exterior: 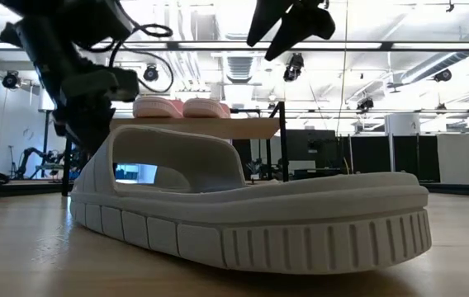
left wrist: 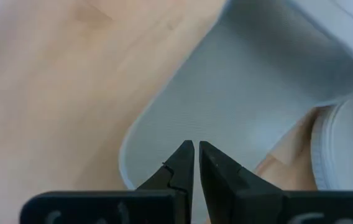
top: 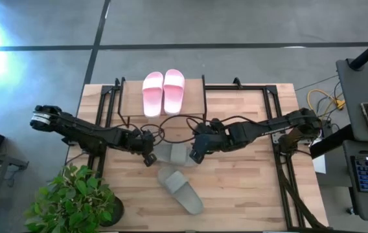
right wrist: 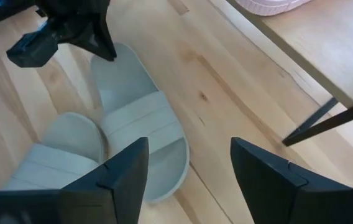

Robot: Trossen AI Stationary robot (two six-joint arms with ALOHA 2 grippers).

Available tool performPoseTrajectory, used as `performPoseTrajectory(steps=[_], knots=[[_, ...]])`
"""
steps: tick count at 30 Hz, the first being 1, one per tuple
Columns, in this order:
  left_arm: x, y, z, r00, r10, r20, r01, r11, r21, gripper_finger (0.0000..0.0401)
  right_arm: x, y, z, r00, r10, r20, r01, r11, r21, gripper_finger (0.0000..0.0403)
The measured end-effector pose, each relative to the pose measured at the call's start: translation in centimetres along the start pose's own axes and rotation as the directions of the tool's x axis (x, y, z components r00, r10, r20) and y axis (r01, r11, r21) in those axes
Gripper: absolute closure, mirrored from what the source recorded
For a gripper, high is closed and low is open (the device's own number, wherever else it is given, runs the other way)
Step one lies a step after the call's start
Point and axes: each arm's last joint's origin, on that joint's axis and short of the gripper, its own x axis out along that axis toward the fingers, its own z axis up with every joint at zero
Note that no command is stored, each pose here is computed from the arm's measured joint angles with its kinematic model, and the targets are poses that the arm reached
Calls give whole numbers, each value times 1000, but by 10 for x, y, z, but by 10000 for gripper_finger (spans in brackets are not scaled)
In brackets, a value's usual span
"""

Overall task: Pick and place slides into the shelf
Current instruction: Put the top gray slipper under the shelf

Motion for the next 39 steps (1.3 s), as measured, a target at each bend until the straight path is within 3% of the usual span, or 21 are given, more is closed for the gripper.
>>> performPoseTrajectory(steps=[7, 13, 17, 21, 26, 30, 33, 36, 39], knots=[[13, 11, -19, 997, 35, -64, -34, 999, 18, 390, 0, -2, -2, 1000, -18, -22, 18, 1000, 0, 188], [23, 10, -29, 995, 5, -101, -6, 1000, 0, 390, 0, -4, -5, 998, -39, -46, 38, 999, -17, 188], [14, -9, -29, 982, -157, -106, 147, 985, -89, 390, -1, -5, -6, 997, -46, -54, 45, 999, -23, 188], [0, -27, -26, 960, -278, -45, 275, 959, -67, 390, -1, -10, -12, 989, -94, -115, 88, 994, -61, 188], [-6, -34, -35, 955, -287, -70, 285, 958, -40, 390, 7, -22, -31, 935, -90, -344, 89, 996, -17, 193], [-8, -36, -36, 955, -287, -71, 284, 958, -42, 390, 33, -25, -47, 925, -9, -380, 47, 995, 91, 236], [-10, -36, -35, 957, -280, -71, 278, 960, -41, 390, 58, -28, -54, 930, 108, -351, -31, 976, 216, 298], [-12, -36, -34, 961, -265, -80, 262, 964, -43, 390, 78, -35, -65, 934, 157, -322, -51, 948, 315, 370], [-13, -34, -34, 968, -241, -69, 237, 970, -57, 390, 91, -43, -80, 930, 167, -326, -26, 918, 395, 387]])
